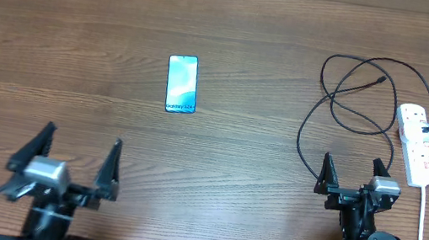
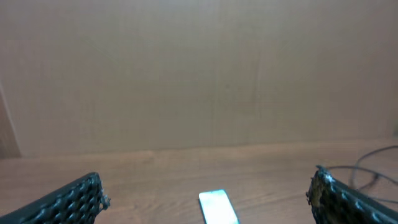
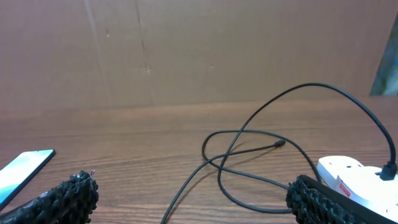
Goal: Plug charger to phone and switch on socket
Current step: 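Move the left gripper forward over the Galaxy phone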
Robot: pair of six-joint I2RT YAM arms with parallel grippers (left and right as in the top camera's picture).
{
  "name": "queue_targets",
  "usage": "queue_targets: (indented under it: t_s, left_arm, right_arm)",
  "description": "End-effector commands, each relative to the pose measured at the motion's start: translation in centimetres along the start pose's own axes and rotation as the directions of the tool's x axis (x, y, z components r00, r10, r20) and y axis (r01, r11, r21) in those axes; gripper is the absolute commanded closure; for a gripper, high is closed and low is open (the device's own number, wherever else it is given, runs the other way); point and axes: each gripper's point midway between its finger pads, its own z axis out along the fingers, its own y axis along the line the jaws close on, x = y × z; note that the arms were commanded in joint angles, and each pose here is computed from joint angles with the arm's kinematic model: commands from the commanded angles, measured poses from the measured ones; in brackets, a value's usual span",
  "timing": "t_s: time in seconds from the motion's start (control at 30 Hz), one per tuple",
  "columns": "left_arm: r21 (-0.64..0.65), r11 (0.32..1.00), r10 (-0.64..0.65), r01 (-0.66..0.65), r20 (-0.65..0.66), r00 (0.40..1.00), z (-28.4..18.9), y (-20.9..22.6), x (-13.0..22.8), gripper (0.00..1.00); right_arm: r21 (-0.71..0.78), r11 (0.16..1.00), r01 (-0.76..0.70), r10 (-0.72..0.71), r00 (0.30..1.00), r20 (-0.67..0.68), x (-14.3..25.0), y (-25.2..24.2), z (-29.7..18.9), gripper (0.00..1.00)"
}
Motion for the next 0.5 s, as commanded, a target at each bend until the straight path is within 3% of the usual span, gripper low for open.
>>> queue_targets:
  t_s: [0.0,0.23,0.47]
  left_arm:
    - [0.042,0.999,-0.016,0.017,-0.034,0.999,0.1,-1.0,-3.9,0.00]
    - [0.106,0.994,-0.004,0.030,-0.236,0.972,2.0,-2.5,-9.4,0.01]
    - [0.125,0.991,0.027,0.036,-0.465,0.885,6.9,-2.8,-10.5,0.00]
  right_arm:
    - [0.010,1.000,0.005,-0.005,1.000,0.004,0.2,-0.2,0.0,0.00]
    - [0.010,1.000,0.005,-0.005,1.000,0.004,0.2,-0.2,0.0,0.00]
    - [0.010,1.000,0.005,-0.005,1.000,0.004,0.2,-0.2,0.0,0.00]
